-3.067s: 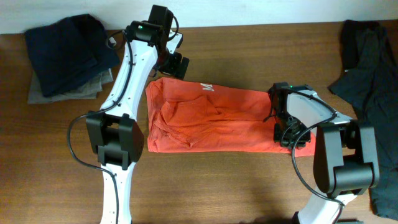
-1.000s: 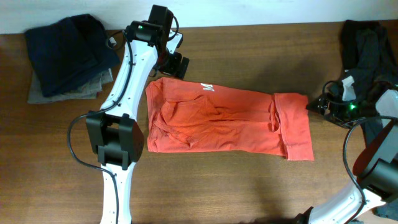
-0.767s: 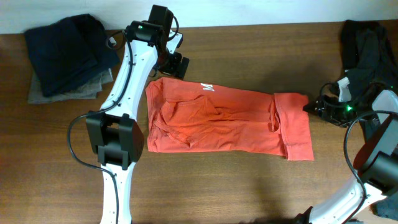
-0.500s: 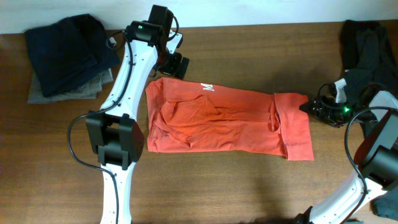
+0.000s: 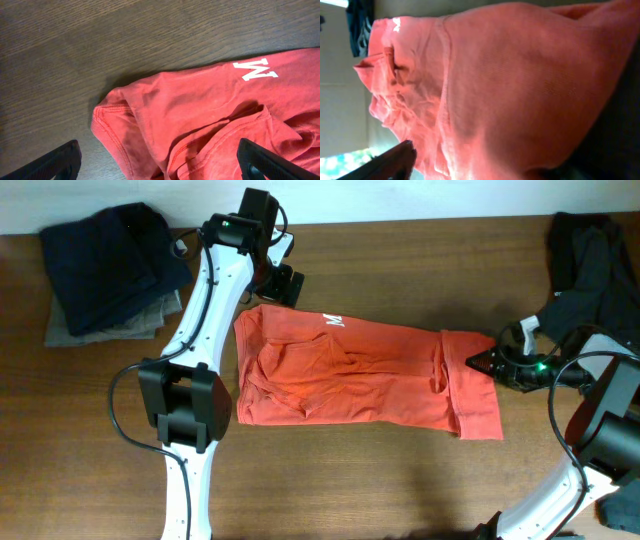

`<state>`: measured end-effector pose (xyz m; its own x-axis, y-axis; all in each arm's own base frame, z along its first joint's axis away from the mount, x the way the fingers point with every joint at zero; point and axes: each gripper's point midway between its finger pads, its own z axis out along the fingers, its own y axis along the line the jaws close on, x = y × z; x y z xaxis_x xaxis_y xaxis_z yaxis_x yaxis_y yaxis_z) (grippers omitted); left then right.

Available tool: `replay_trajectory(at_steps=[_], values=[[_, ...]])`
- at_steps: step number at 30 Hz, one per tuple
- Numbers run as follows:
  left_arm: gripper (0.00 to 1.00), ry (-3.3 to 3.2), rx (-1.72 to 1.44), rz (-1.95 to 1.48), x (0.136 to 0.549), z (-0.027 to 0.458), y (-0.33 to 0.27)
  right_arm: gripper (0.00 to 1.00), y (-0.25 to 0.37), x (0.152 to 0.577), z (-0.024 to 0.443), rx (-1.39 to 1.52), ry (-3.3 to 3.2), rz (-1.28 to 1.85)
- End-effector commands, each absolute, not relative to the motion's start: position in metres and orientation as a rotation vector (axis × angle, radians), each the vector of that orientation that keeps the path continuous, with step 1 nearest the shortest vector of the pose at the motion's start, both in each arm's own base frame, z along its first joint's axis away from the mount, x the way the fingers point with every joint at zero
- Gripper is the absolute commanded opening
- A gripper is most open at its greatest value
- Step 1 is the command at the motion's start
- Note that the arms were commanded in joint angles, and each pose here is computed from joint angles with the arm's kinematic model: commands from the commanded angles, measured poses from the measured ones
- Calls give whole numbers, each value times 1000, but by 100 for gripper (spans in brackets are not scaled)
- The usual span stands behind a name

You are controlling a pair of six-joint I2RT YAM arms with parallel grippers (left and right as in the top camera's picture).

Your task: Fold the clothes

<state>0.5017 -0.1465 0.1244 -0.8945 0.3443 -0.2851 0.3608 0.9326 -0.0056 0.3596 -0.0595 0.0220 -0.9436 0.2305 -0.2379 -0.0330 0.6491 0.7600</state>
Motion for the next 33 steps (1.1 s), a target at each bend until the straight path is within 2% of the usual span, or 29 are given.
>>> replay_trajectory(at_steps=[1,4,5,7,9,16,21,26,33], values=[[99,2752,531,-79,504,149,-144,74,-59,321,-33,240,2825,1105],[99,2752,531,-80,504,149,-144,61,-63,323,-35,285,2836,1079],[99,2752,530,-79,504,149,-144,53,-64,324,-35,298,2836,1077],[99,2752,530,-80,504,149,-144,15,-72,324,-42,396,2880,1007],[99,2753,528,-79,504,149,-143,4,-76,325,-45,440,2893,972],[99,2753,526,-79,505,149,-142,4,-101,339,-45,571,2922,806],[99,2753,526,-79,505,149,-142,4,-132,360,-15,563,2962,631],[99,2753,525,-79,505,149,-142,4,-171,382,38,579,2999,353],[99,2752,525,-79,505,149,-142,4,-154,395,66,498,3104,-21]])
